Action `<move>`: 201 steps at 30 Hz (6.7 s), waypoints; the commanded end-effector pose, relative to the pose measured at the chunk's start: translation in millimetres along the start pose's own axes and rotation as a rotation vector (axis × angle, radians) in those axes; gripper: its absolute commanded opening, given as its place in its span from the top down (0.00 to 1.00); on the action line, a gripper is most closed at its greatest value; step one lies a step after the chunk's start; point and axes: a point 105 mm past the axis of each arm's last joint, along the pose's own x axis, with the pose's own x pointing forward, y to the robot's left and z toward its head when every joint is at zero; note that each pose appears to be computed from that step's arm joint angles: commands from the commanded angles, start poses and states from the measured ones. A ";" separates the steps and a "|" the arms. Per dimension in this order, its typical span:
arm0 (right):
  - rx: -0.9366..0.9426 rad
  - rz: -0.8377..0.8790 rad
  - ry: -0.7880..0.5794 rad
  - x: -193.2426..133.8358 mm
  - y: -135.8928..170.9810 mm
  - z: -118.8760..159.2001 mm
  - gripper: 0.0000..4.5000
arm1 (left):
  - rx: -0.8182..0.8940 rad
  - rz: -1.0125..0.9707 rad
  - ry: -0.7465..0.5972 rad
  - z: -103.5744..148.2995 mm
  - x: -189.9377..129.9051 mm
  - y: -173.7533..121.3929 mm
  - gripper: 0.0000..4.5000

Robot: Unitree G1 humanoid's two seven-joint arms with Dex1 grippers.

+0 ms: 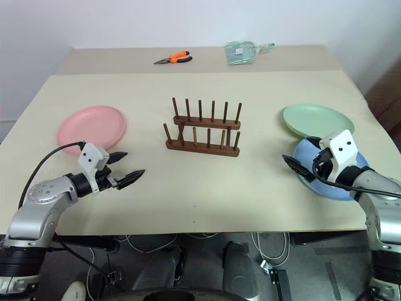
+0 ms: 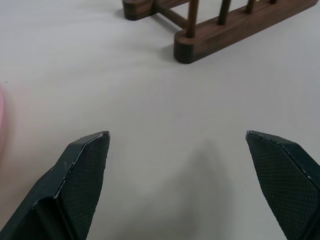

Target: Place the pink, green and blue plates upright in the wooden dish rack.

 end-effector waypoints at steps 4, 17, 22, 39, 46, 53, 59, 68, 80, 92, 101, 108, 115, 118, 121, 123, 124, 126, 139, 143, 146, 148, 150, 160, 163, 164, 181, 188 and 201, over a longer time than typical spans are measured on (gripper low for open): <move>-0.048 0.014 -0.029 8.3 4.6 9.6 0.00 | 0.037 0.003 -0.026 4.4 0.6 3.1 0.01; 0.023 0.078 -0.040 13.7 66.3 9.0 0.00 | 0.136 -0.255 0.003 19.5 86.6 4.9 0.01; 0.054 0.057 -0.051 12.6 93.0 6.2 0.00 | 0.147 -0.364 0.022 35.7 135.3 -11.1 0.01; -0.010 -0.055 -0.011 -6.2 62.7 4.0 0.00 | 0.267 -0.694 -0.051 34.9 111.3 -80.5 0.83; -0.041 -0.101 0.041 -20.7 37.7 -5.2 0.00 | 0.315 -0.785 0.017 24.5 77.4 -114.4 0.40; -0.022 -0.071 0.133 -43.8 34.9 -23.2 0.11 | 0.292 -0.661 0.100 13.3 65.7 -89.0 0.00; 0.042 0.221 0.216 -54.4 96.4 -33.5 0.72 | 0.144 -0.758 0.180 4.8 20.1 -103.8 0.53; 0.025 0.298 0.203 -12.4 131.2 -36.1 1.00 | 0.101 -0.716 0.124 4.0 41.5 -145.8 0.87; -0.193 0.034 0.173 70.3 86.5 -34.6 1.00 | 0.184 -0.210 0.039 3.7 118.1 -91.0 0.87; -0.172 0.114 0.058 77.2 94.2 -7.6 0.52 | 0.139 -0.096 0.003 12.2 100.7 -49.3 0.82; -0.153 0.242 -0.069 67.8 126.1 21.5 0.00 | -0.205 0.785 -0.312 82.0 0.6 113.7 0.15; -0.066 0.389 -0.119 72.1 149.2 36.8 0.00 | -0.577 1.283 -0.182 30.4 -75.3 156.5 0.15; -0.100 0.392 -0.138 75.9 149.5 41.8 0.00 | -1.056 1.054 -0.168 -2.3 -44.8 125.4 0.15; -0.111 0.379 -0.151 75.6 149.4 44.5 0.00 | -1.151 0.975 -0.177 -3.0 -31.9 119.1 0.26; -0.116 0.345 -0.159 74.3 145.0 46.9 0.00 | -1.211 0.967 -0.192 -6.6 -26.5 121.2 0.54; -0.109 0.336 -0.154 72.6 142.1 47.1 0.00 | -1.237 0.960 -0.211 -5.8 -24.1 123.1 0.77; -0.111 0.345 -0.151 68.3 140.1 49.8 0.00 | -1.190 0.920 -0.237 6.3 -18.2 125.0 0.88; -0.127 0.353 -0.155 61.9 136.6 57.3 0.00 | -1.049 0.831 -0.295 36.0 -7.3 126.1 0.99; -0.875 0.122 -0.395 97.8 134.5 166.5 0.00 | -0.434 0.183 -0.623 233.0 55.0 11.5 0.99; -1.087 0.004 -0.370 115.8 122.1 162.3 0.05 | -0.440 0.103 -0.618 240.1 59.8 -10.2 1.00; -1.167 -0.039 -0.357 119.0 115.9 159.6 0.28 | -0.455 0.086 -0.589 233.6 61.4 -15.7 1.00; -1.199 -0.055 -0.351 119.4 113.6 158.6 0.54 | -0.459 0.082 -0.578 230.1 61.0 -16.5 1.00; -1.219 -0.077 -0.349 119.2 111.1 159.0 0.75 | -0.475 0.057 -0.574 227.2 60.4 -18.7 0.92; -0.858 -0.194 -0.467 93.0 86.3 182.1 1.00 | -0.675 0.243 -0.766 232.3 37.3 41.2 0.20; -0.418 -0.051 -0.548 70.8 79.7 185.7 1.00 | -0.406 0.374 -0.625 202.2 42.0 55.8 0.20; -0.322 -0.006 -0.570 64.4 79.7 186.7 1.00 | -0.334 0.366 -0.590 195.4 44.6 53.5 0.20; 0.389 0.275 -0.525 25.9 61.4 152.6 1.00 | 0.015 -0.484 -0.286 110.7 28.5 -80.9 0.20; 0.434 0.226 -0.446 48.9 41.5 124.6 1.00 | -0.019 -0.507 -0.314 114.7 34.1 -96.7 0.20; 0.224 -0.019 -0.586 -8.7 -19.4 158.2 0.43 | -0.050 -0.528 -0.303 108.8 36.4 -108.6 0.19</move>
